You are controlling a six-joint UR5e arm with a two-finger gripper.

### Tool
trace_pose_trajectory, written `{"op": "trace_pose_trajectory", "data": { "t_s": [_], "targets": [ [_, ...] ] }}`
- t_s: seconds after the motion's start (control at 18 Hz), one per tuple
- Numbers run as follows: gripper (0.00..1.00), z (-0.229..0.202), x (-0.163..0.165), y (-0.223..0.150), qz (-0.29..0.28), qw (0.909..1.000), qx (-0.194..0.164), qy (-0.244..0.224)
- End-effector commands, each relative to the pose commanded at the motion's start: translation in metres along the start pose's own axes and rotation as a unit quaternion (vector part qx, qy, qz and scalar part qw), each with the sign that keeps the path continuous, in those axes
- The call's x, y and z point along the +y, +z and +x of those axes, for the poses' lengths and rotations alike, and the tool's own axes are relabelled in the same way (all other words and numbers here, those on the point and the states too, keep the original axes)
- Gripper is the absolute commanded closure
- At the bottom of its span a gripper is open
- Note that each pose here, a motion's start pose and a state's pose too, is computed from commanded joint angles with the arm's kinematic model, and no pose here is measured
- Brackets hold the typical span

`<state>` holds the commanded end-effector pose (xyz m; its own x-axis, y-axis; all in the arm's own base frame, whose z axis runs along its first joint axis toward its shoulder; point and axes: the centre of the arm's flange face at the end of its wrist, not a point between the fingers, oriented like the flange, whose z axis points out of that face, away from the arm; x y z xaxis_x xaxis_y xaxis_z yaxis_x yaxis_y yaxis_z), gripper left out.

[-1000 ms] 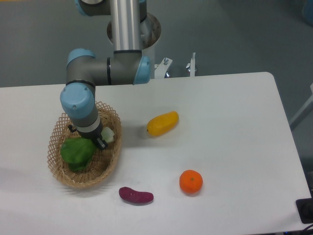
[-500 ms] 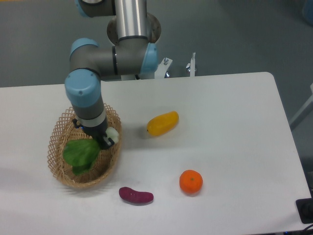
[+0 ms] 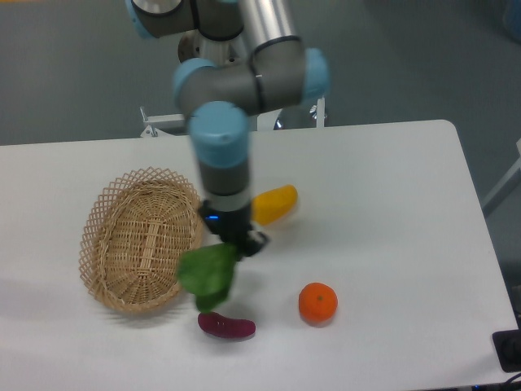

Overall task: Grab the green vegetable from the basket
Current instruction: 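Lift the bok choy out of the basket and carry it away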

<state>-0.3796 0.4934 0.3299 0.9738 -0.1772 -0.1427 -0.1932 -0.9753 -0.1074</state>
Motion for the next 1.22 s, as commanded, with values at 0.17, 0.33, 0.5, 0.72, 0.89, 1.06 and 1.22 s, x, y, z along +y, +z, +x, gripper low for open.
{"op": "trace_pose_trajectory", "data": {
  "t_s": [0.17, 0.33, 0.5, 0.72, 0.89, 1.06, 1.22],
  "targets": [
    [0.97, -0.038, 0.034, 0.006, -0.008, 1.0000, -0.001, 0.006],
    [0.97, -0.069, 0.056, 0.006, -0.010, 0.9998, -0.009, 0.013],
    [0.97, -0.101, 0.073, 0.008, -0.014, 0.9997, -0.008, 0.018],
    [0.97, -0.143, 0.110, 0.009, -0.022, 0.9989, 0.014, 0.040],
    [0.97, -0.153, 0.118, 0.009, -0.018, 0.9984, 0.021, 0.049],
    [0.96, -0.161, 0.117, 0.010, -0.020, 0.9978, 0.038, 0.051],
    [0.95, -0.161, 0.117, 0.012, -0.019, 0.9963, 0.039, 0.073]
  ]
}}
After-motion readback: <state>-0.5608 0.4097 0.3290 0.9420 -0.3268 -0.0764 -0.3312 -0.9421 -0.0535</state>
